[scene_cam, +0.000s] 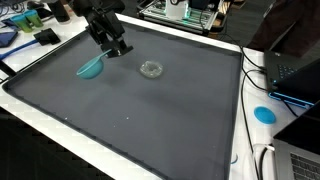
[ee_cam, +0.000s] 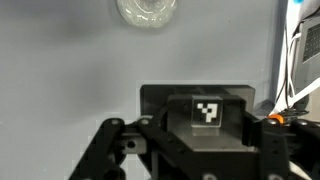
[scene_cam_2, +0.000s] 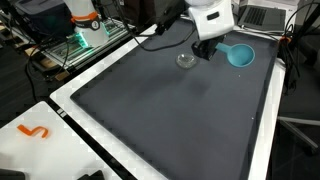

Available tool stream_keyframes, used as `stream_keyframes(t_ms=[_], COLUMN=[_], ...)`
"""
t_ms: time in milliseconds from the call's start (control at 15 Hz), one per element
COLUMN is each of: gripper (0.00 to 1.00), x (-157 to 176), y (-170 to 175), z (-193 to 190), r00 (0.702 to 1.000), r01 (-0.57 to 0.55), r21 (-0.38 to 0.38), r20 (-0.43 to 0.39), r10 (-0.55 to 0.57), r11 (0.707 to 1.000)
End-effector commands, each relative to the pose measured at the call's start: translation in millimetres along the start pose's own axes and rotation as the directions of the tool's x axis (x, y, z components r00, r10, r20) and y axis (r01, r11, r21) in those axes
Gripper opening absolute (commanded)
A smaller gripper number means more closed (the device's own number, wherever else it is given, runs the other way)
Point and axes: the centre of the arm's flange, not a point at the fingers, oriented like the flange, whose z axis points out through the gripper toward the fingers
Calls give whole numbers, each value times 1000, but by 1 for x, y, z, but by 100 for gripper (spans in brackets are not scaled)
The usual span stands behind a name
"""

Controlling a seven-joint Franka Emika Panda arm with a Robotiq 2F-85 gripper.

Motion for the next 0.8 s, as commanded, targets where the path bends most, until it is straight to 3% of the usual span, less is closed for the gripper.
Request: stream_keyframes(t_ms=[0,733], gripper=[28,28], x=[-50,-104], y=[32,88], z=[-8,-2], r00=[998,975], r01=[28,119], r21=[100,226], r20=[-63,-212], r10=[-22,-70], r11=[995,967])
